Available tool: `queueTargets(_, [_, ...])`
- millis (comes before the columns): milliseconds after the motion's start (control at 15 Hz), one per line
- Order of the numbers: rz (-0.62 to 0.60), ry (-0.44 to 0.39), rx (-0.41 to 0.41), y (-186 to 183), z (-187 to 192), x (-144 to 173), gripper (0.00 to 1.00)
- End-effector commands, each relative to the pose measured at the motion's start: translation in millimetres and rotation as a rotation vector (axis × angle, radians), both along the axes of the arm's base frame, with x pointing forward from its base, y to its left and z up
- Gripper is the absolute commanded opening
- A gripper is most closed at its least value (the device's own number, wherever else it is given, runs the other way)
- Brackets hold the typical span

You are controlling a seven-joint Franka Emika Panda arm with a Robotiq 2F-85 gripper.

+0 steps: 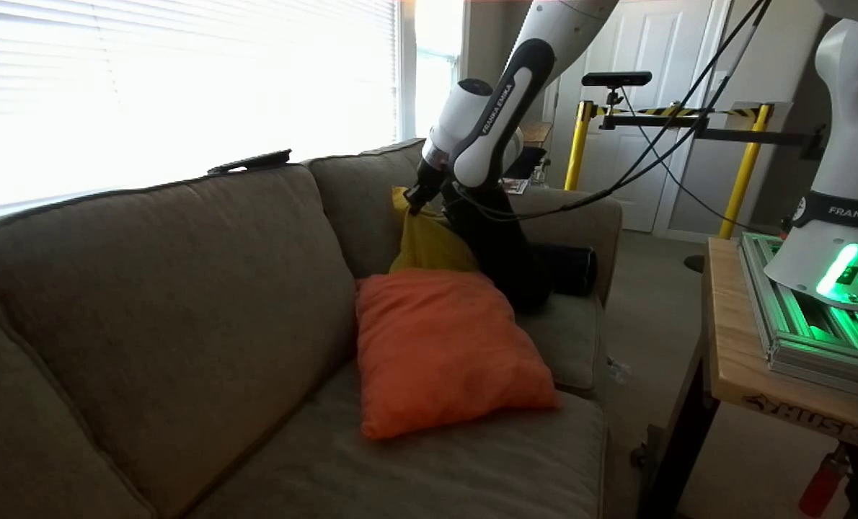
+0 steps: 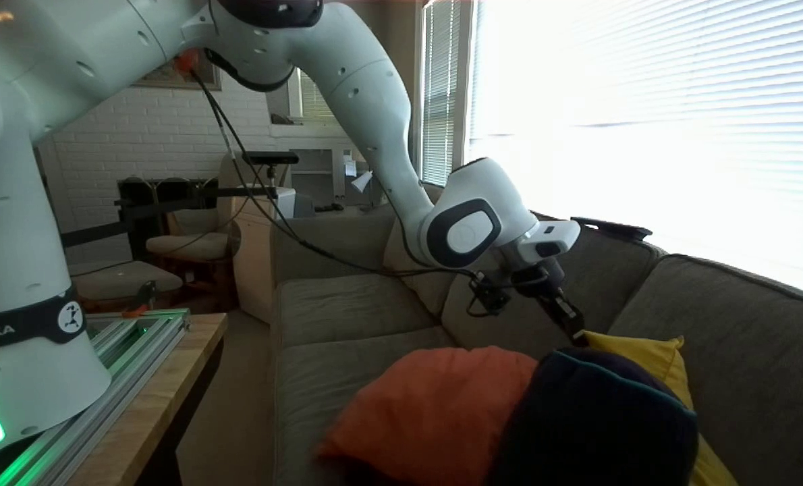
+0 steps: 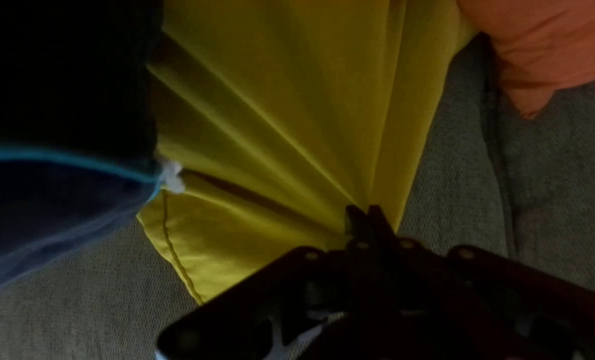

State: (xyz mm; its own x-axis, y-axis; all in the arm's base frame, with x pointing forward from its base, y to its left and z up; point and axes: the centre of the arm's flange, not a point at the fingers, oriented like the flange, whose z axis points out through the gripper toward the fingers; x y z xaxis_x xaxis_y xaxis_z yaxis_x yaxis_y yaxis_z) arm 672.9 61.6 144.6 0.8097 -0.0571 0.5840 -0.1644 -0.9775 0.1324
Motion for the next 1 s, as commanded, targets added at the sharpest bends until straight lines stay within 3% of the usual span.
queueTargets(0, [0.040,-0.100,0.034,13,62,-28,0.00])
queueTargets(600, [0.083,-0.294,0.025,19,152,-51,0.00])
queueTargets(933, [0.084,-0.395,-0.023,20,190,-44,0.00])
